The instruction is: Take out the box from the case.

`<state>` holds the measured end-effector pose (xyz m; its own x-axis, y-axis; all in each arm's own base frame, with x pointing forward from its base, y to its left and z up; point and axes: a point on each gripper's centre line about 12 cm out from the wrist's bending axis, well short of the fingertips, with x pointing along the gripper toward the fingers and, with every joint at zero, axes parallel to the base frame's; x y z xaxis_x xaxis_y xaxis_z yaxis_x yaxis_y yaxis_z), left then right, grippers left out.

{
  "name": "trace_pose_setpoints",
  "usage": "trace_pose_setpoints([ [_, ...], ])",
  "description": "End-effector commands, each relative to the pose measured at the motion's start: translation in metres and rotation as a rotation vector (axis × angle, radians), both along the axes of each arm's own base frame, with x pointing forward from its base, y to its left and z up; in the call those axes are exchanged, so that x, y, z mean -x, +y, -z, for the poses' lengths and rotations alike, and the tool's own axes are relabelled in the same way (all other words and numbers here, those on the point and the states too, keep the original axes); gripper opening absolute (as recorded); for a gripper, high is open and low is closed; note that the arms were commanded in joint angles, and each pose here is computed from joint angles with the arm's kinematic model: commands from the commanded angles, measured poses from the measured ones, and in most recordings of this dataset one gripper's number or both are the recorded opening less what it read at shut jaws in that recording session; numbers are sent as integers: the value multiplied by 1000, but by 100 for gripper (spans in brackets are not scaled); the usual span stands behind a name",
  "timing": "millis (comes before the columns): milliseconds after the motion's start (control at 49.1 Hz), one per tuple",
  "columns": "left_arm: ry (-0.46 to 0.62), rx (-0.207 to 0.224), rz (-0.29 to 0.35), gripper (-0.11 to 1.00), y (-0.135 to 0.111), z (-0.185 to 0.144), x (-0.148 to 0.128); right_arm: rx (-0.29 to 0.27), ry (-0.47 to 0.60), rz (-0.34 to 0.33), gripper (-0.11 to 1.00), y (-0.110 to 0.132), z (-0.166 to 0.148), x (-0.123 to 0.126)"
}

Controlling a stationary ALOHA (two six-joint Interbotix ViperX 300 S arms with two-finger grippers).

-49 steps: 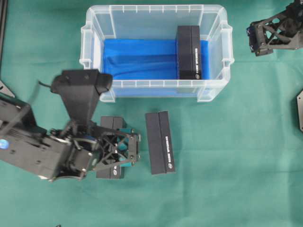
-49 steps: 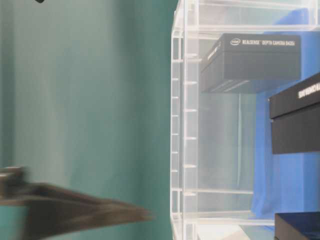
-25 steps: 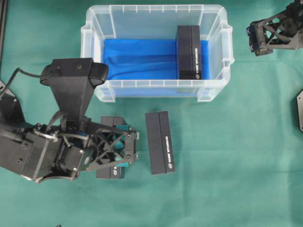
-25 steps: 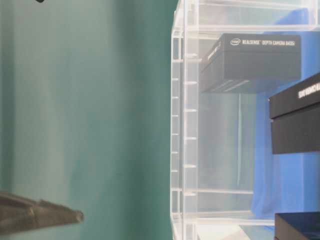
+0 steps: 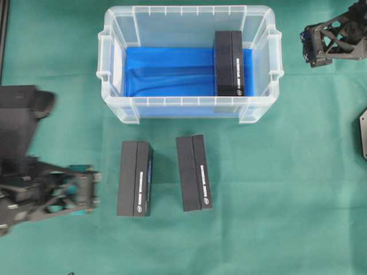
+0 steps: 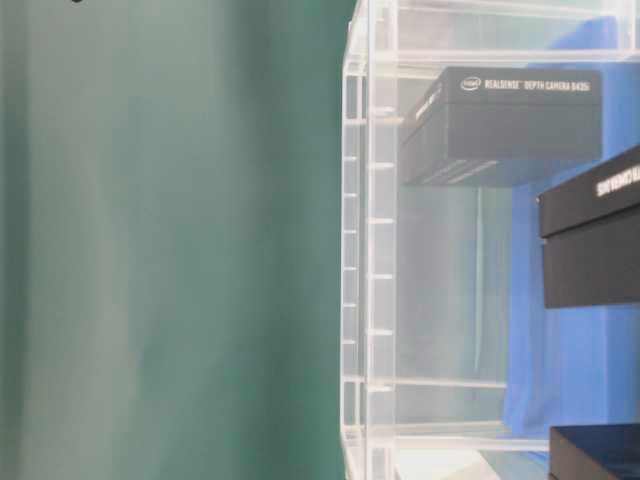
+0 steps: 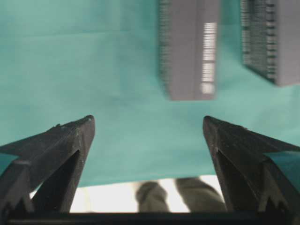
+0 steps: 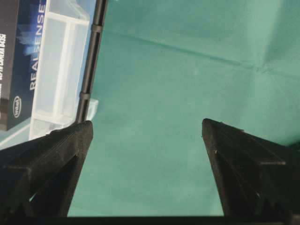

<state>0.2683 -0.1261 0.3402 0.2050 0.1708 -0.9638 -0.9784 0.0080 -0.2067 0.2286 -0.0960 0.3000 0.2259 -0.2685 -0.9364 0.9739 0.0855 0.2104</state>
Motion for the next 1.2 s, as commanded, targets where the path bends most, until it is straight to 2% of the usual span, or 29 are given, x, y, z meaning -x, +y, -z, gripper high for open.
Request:
trace_pose_setpoints([
  [0,-30,24,-5,98,3,-9,19,8,-25,-1,93,1,-7,0],
  [122,-42,33,-13,98,9,-9,29,6,-26,-2,93,1,-7,0],
  [305,-38,32,-18,98,11,-9,29,3,-27,-1,93,1,-7,0],
  [509,-20,13,-33,98,30,-8,34,2,-26,1,93,1,-7,0],
  [936,23,-48,-29,98,122,-12,41,-5,-33,1,93,2,-8,0],
  [1180,58,-79,-26,98,165,-13,51,-3,-34,0,93,2,-9,-1],
])
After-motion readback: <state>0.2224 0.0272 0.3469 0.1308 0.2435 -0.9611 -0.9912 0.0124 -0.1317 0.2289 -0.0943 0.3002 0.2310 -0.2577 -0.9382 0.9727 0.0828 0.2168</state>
